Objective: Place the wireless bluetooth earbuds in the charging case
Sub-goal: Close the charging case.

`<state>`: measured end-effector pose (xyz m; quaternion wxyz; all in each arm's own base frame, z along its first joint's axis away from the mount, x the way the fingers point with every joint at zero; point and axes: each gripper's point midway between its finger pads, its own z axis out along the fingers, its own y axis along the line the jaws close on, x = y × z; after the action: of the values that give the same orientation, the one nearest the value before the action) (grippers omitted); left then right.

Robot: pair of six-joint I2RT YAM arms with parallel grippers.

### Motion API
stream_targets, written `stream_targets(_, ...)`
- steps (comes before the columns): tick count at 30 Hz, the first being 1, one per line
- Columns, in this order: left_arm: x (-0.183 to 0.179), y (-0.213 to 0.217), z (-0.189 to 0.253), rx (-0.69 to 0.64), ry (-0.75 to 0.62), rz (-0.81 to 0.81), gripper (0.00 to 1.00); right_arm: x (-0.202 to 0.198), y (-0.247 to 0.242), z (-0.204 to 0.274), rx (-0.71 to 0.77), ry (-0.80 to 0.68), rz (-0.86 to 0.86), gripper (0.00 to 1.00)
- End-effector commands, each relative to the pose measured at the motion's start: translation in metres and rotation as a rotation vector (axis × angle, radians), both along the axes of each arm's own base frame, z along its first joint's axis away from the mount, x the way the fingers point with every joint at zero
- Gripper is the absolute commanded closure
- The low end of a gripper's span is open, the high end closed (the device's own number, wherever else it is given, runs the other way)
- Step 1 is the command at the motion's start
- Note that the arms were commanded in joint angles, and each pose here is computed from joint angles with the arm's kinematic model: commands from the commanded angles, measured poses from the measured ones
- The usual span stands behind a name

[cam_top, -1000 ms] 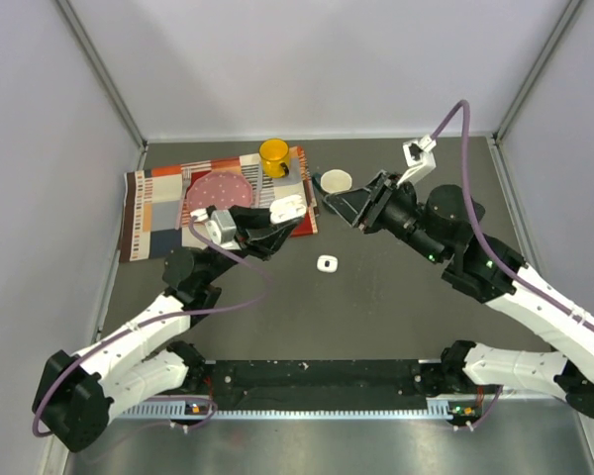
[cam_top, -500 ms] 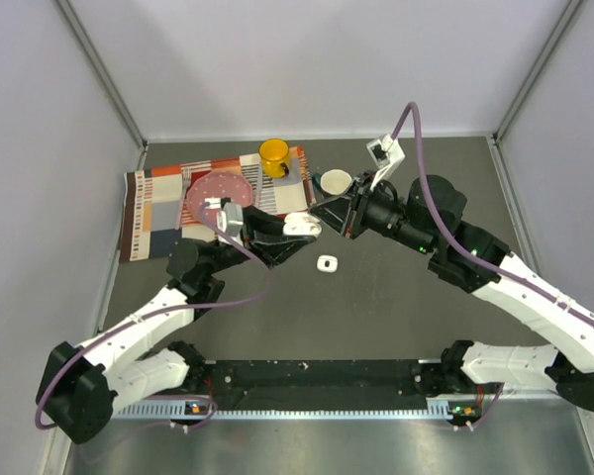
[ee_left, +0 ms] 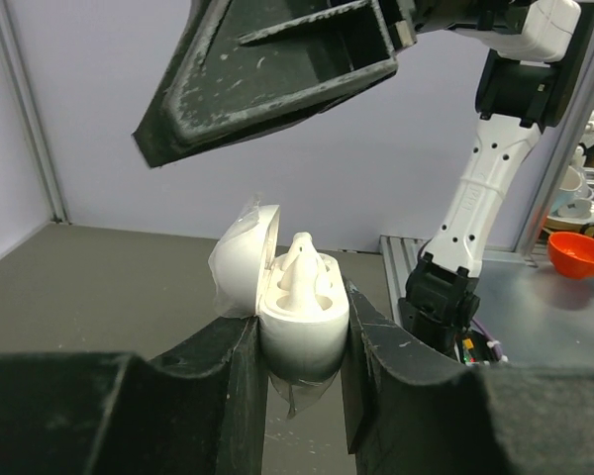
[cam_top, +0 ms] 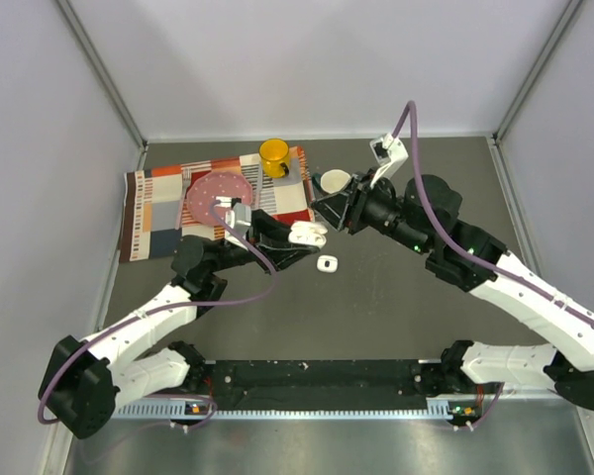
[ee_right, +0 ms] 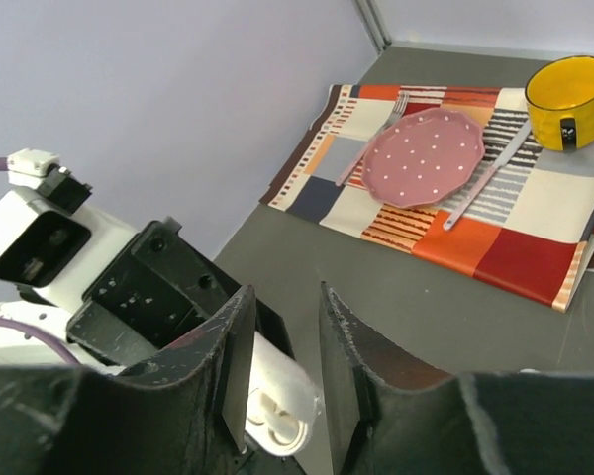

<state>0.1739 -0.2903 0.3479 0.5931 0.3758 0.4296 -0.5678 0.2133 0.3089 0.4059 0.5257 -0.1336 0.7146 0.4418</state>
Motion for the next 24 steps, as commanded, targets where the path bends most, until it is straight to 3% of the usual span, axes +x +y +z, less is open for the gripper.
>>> stream_targets(1, -0.011, 0.003, 0.026, -0.042, -0.066, -0.045, 1.0, 0.005, 0.008, 0.008, 0.002, 0.007, -0.007, 0.63)
stream_targets(4, -0.011, 0.002, 0.026, -0.044, -0.07, -0.05, 1.0, 0.009, 0.011, 0.003, 0.008, 0.055, 0.001, 0.41)
stream_targets(5, -0.011, 0.002, 0.027, -0.044, -0.07, -0.05, 1.0, 0.009, 0.012, 0.005, 0.044, 0.084, 0.009, 0.21)
stream_targets(8, -0.013, 0.004, 0.028, -0.049, -0.074, -0.042, 1.0, 0.016, 0.011, 0.012, 0.166, 0.159, 0.044, 0.01)
stream_targets(11, -0.012, 0.007, 0.026, -0.058, -0.081, -0.019, 1.0, 0.024, 0.008, 0.008, 0.255, 0.265, 0.096, 0.01)
stream_targets(16, -0.014, 0.008, 0.024, -0.05, -0.098, -0.017, 1.0, 0.025, 0.008, 0.003, 0.246, 0.277, 0.127, 0.01)
stream_targets(18, -0.013, 0.007, 0.024, -0.047, -0.102, -0.018, 1.0, 0.019, 0.008, 0.004, 0.308, 0.323, 0.226, 0.01)
stream_targets(19, -0.014, 0.007, 0.025, -0.048, -0.103, -0.02, 1.0, 0.018, 0.012, 0.015, 0.394, 0.246, 0.292, 0.01)
stream_targets(21, -0.014, 0.007, 0.026, -0.048, -0.105, -0.02, 1.0, 0.02, 0.011, 0.013, 0.472, 0.309, 0.302, 0.01)
stream_targets(22, -0.013, 0.007, 0.025, -0.047, -0.1, -0.019, 1.0, 0.023, 0.012, -0.004, 0.422, 0.38, 0.26, 0.01)
stream_targets(24, -0.013, 0.007, 0.025, -0.049, -0.101, -0.016, 1.0, 0.036, 0.008, -0.025, 0.274, 0.376, 0.14, 0.01)
